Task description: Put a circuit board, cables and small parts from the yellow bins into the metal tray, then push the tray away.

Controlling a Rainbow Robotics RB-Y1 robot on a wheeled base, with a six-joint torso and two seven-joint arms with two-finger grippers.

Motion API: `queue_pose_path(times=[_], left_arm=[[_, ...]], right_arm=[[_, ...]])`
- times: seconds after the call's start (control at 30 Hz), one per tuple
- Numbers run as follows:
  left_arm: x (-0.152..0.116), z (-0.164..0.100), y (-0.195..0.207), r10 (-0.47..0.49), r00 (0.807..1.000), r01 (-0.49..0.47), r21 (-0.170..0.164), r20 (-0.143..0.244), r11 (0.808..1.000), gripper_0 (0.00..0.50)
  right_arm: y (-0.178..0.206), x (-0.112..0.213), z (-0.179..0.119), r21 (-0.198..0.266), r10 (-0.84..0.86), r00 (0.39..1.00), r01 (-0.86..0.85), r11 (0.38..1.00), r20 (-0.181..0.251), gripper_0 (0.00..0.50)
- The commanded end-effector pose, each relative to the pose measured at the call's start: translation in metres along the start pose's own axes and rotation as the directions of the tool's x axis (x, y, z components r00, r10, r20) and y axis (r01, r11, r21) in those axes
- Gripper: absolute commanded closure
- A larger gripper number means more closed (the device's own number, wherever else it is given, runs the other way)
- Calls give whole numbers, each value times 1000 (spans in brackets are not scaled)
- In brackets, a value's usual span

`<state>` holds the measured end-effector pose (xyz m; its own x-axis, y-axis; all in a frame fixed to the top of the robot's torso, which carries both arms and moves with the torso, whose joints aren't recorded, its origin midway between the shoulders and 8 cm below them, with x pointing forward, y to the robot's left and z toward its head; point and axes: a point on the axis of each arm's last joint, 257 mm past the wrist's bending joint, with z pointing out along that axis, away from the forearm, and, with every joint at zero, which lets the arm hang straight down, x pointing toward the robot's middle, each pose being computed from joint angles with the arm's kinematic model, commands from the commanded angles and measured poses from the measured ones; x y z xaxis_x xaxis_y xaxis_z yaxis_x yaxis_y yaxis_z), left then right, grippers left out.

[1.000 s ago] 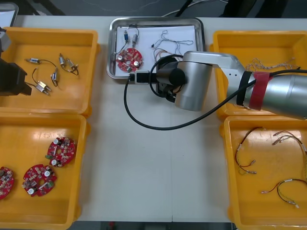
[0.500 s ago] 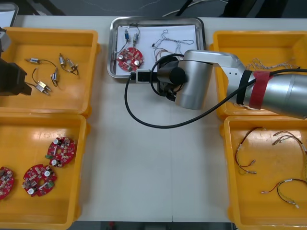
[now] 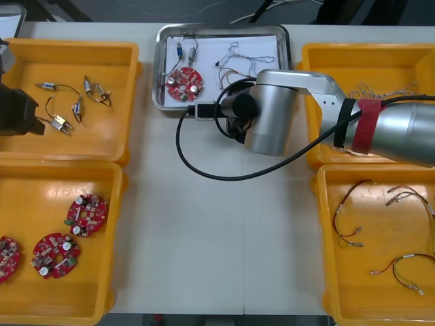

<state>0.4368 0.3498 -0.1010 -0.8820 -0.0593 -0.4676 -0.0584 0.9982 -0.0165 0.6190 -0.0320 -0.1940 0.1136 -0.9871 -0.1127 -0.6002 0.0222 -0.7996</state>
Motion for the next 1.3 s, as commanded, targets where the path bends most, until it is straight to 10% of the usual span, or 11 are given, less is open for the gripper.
queue_pose_path(times=[0.03,0.73,0.97,1.3], left_arm=[[-5,-12,20,71,997,-70,-51,17,996,0],[-5,-12,20,71,997,-70,-51,17,996,0],[-5,-12,20,71,997,-70,-51,17,996,0],[-5,-12,20,71,997,-70,-51,17,996,0]], right_arm=[[-21,-32,-22,27,-71,997,70,997,29,0],[-4,-45,-79,-79,-16,999,13,997,-41,0],[-5,-39,-101,-182,130,988,-142,973,-81,0],[-11,-17,-139,-238,460,850,-517,822,-257,0]])
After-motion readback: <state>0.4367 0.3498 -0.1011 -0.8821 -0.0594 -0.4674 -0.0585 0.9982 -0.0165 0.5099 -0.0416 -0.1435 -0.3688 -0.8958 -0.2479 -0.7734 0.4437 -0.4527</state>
